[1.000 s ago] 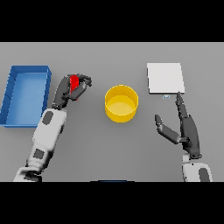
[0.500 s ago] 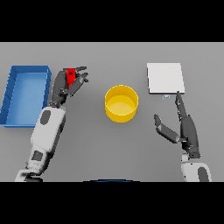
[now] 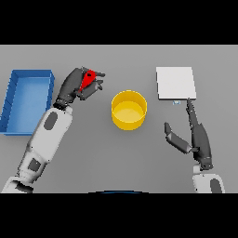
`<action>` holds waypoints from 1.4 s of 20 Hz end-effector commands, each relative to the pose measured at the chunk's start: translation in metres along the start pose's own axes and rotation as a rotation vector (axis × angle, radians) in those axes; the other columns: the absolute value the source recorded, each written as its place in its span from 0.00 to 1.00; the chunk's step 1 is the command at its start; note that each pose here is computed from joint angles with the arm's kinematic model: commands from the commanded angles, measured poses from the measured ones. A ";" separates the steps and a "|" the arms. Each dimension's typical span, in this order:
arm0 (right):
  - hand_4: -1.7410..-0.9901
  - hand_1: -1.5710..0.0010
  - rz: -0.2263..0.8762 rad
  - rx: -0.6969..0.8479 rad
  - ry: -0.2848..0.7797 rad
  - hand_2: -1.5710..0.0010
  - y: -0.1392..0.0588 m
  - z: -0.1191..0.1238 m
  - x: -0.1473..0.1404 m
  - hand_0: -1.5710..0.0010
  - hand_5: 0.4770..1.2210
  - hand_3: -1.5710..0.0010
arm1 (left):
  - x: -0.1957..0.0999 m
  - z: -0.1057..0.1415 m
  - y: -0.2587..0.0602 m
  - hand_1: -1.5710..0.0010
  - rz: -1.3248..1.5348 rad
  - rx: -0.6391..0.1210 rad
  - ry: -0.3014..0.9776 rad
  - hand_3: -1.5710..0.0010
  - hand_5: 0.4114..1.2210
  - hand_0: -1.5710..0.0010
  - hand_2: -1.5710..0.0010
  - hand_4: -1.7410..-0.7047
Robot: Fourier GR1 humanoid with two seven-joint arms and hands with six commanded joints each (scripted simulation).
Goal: Pick up the red beaker and tilt it to pour out 1 green nut into yellow bowl. Pick up the yellow bowl and place it on the metallic measuring scale.
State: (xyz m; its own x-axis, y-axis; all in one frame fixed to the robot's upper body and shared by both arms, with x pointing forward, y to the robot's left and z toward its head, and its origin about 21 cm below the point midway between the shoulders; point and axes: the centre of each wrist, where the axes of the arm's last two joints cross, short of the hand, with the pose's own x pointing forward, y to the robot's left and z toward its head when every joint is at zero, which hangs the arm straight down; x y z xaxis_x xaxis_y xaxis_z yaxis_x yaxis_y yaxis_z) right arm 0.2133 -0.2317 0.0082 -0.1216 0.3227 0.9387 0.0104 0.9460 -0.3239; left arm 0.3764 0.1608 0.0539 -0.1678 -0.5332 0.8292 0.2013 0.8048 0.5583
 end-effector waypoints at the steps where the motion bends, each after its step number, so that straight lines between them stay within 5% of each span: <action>1: 0.65 1.00 0.002 0.003 -0.004 1.00 -0.001 0.000 0.001 1.00 0.27 1.00 | 0.003 0.000 -0.002 0.00 -0.025 -0.009 0.004 0.01 0.86 0.00 0.00 0.01; 7: 0.65 1.00 -0.025 0.017 -0.006 1.00 0.002 0.000 0.004 1.00 0.28 1.00 | 0.031 -0.010 -0.011 0.00 -0.390 -0.055 0.046 0.00 0.89 0.00 0.00 0.00; 14: 0.62 1.00 -0.019 0.021 0.001 1.00 0.000 0.000 0.006 1.00 0.31 1.00 | 0.055 -0.020 -0.019 0.00 -0.845 -0.158 -0.048 0.00 0.96 0.00 0.00 0.00; 17: 0.61 1.00 -0.038 0.009 0.008 1.00 0.002 0.000 0.003 1.00 0.30 1.00 | 0.064 -0.026 -0.021 0.00 -0.996 -0.216 -0.089 0.00 0.98 0.00 0.00 0.07; 21: 0.60 1.00 -0.071 -0.005 0.003 1.00 0.004 0.000 0.000 1.00 0.27 1.00 | 0.076 -0.032 -0.028 0.00 -1.207 -0.339 -0.146 0.19 0.99 0.00 0.00 0.04; 28: 0.60 1.00 -0.103 -0.018 -0.003 1.00 0.006 0.005 -0.001 1.00 0.22 1.00 | 0.092 -0.041 -0.046 0.00 -1.530 -0.491 -0.245 0.04 1.00 0.00 0.00 0.01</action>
State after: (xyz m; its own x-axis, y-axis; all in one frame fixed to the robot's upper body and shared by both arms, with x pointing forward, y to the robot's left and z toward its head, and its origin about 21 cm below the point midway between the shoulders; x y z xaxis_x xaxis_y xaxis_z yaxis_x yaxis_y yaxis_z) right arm 0.2092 -0.2263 0.0046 -0.1266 0.2230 0.9666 0.0154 0.9747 -0.2229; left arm 0.3915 0.0640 0.1058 -0.6223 -0.6228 -0.4741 -0.0243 -0.5900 0.8070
